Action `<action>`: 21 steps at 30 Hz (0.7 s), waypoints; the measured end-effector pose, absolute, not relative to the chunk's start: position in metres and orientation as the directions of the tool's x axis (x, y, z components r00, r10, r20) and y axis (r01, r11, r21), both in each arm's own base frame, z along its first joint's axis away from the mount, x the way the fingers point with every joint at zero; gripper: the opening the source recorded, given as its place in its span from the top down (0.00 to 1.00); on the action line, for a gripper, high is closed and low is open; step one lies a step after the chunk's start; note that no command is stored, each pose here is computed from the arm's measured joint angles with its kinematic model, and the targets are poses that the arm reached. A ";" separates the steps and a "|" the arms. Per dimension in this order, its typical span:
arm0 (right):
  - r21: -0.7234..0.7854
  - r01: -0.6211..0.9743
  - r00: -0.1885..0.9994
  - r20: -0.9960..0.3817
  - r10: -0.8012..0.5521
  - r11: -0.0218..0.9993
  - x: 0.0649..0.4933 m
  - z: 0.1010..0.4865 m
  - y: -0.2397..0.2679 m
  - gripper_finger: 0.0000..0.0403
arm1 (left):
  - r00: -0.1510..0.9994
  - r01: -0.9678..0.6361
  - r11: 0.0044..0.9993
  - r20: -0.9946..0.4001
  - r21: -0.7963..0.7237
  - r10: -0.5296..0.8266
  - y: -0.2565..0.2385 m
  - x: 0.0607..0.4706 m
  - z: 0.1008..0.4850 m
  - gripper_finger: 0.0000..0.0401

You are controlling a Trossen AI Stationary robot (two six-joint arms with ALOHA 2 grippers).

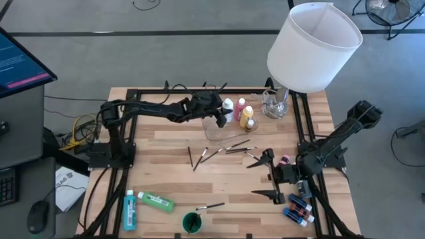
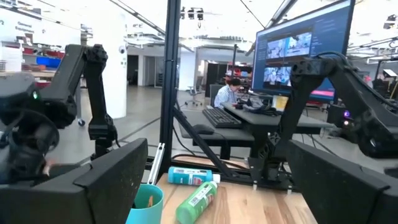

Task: Pick & Place Paint Supplies
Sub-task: Put the big white paint bottle into the transparent bin

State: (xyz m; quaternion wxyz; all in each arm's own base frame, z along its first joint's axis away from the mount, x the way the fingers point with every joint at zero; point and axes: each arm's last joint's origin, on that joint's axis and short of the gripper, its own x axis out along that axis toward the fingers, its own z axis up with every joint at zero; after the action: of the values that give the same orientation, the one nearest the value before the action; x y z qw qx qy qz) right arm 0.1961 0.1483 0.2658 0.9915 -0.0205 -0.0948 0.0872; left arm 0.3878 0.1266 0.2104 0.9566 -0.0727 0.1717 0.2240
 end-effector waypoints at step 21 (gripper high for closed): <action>-0.056 -0.154 0.969 0.185 0.162 0.986 0.198 0.266 0.146 0.07 | 0.787 -0.542 0.840 -0.371 -0.031 0.493 0.134 0.407 0.193 0.77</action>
State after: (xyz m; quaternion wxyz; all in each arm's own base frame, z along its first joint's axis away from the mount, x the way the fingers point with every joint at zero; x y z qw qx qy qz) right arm 0.1980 0.1457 0.2660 0.9921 -0.0207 -0.0950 0.0798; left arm 0.4068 0.1344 0.1930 0.9427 -0.0681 0.1771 0.2744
